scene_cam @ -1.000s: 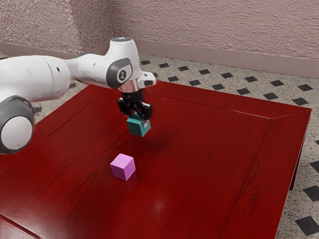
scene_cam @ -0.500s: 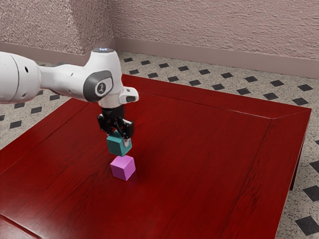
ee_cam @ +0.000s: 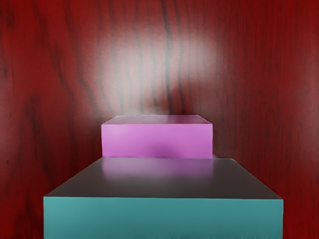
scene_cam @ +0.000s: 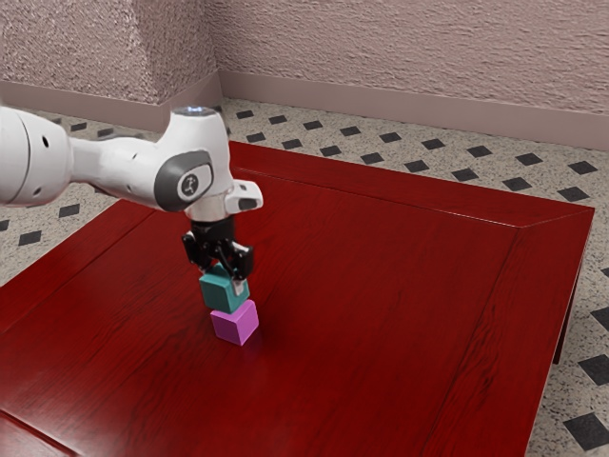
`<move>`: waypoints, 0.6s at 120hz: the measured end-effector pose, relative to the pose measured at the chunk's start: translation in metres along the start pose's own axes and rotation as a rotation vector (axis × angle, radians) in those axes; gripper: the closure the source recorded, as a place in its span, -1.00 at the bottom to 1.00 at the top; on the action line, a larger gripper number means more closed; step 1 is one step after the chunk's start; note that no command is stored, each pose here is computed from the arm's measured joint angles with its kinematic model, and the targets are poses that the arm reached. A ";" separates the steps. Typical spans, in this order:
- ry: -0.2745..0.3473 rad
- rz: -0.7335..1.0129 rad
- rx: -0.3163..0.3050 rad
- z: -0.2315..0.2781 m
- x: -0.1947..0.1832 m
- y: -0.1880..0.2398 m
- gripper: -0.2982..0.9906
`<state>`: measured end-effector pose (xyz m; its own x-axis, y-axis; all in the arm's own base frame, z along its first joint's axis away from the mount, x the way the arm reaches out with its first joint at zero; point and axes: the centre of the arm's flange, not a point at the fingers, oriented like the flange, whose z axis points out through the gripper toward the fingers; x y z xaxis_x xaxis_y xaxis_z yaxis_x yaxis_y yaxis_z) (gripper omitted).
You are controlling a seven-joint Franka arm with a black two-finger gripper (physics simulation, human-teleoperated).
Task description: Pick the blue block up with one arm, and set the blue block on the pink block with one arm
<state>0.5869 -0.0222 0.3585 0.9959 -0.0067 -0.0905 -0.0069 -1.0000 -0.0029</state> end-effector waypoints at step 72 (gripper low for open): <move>0.038 -0.016 0.001 0.003 0.003 -0.002 -0.10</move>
<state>0.5893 -0.0204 0.3556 0.9986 0.0091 -0.0521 0.0089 -0.9999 -0.0047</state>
